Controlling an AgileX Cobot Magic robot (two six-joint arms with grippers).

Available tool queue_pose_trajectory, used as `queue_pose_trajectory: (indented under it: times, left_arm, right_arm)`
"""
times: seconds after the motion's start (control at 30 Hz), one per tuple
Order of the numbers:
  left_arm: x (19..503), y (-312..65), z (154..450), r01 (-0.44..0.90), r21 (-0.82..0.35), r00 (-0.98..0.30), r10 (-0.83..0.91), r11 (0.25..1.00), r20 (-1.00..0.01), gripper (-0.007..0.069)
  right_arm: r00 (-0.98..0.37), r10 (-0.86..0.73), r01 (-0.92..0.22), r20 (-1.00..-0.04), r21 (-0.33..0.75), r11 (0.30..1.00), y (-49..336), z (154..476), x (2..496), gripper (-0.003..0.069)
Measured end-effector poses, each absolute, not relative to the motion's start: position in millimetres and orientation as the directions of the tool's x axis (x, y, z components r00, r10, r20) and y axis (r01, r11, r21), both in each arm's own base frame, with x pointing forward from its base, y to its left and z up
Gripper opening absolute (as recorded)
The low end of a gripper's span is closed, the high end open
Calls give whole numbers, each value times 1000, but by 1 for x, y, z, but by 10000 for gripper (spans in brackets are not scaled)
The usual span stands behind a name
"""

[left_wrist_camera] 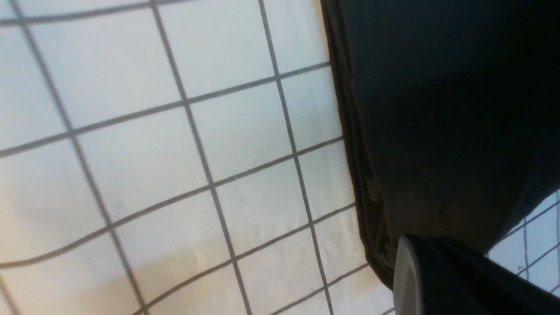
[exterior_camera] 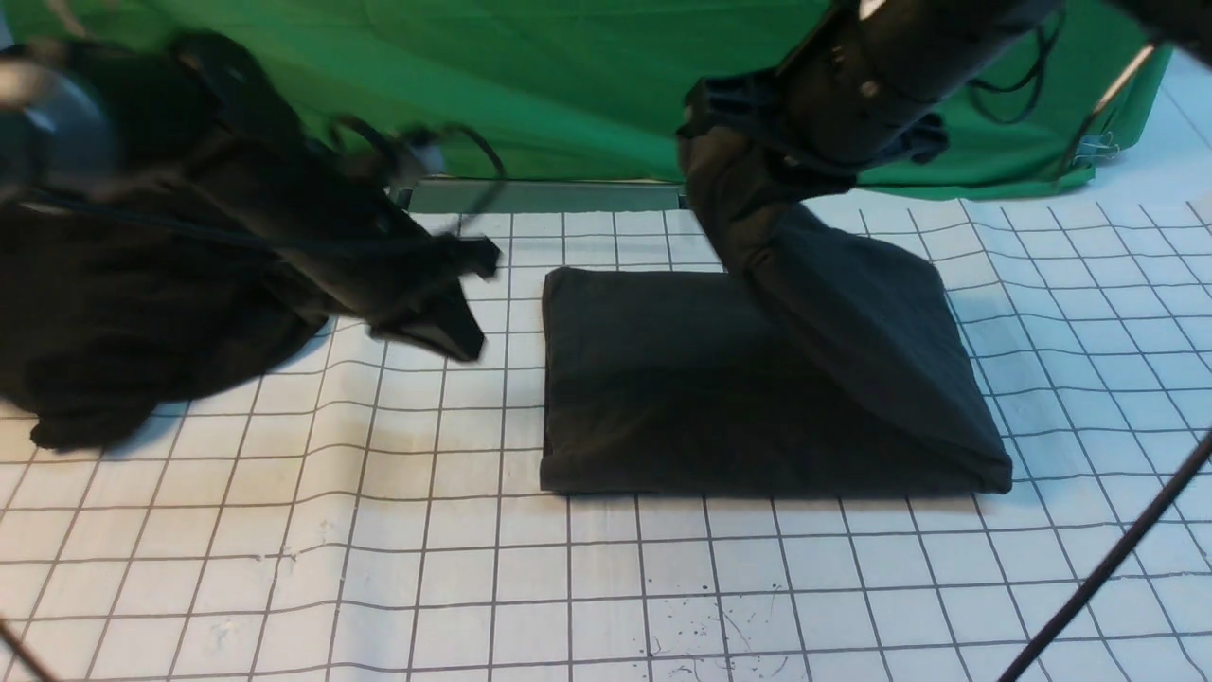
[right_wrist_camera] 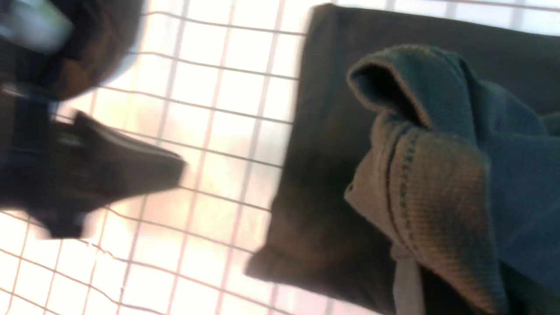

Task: Fold a long-sleeved shirt over a white checkered tablecloth.
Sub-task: 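Fold the right end of the dark garment over onto its left end with the right gripper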

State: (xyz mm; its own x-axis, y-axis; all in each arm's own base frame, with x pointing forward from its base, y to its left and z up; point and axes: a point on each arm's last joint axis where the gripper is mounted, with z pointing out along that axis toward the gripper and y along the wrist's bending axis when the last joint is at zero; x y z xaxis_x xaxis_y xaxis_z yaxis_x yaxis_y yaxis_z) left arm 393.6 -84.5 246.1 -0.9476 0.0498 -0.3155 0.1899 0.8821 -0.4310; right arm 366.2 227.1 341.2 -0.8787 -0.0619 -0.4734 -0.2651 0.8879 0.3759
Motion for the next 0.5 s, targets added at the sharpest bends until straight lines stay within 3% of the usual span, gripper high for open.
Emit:
queue_pose_trajectory:
  times: [0.2, 0.33, 0.5]
  left_arm:
    - [384, -60, 278, 172, -430, -931, 4, 886, -364, 3]
    - [382, -58, 281, 173, -429, -929, 2, 886, -369, 3]
    - [382, -60, 282, 170, -446, -932, -3, 879, -362, 3]
  right_arm:
    - [-879, -65, -275, -472, 392, 878, 268, 298, 378, 34]
    - [-882, -52, -266, -468, 405, 875, 289, 266, 384, 67]
    - [-901, -74, -264, -427, 407, 874, 318, 221, 382, 250]
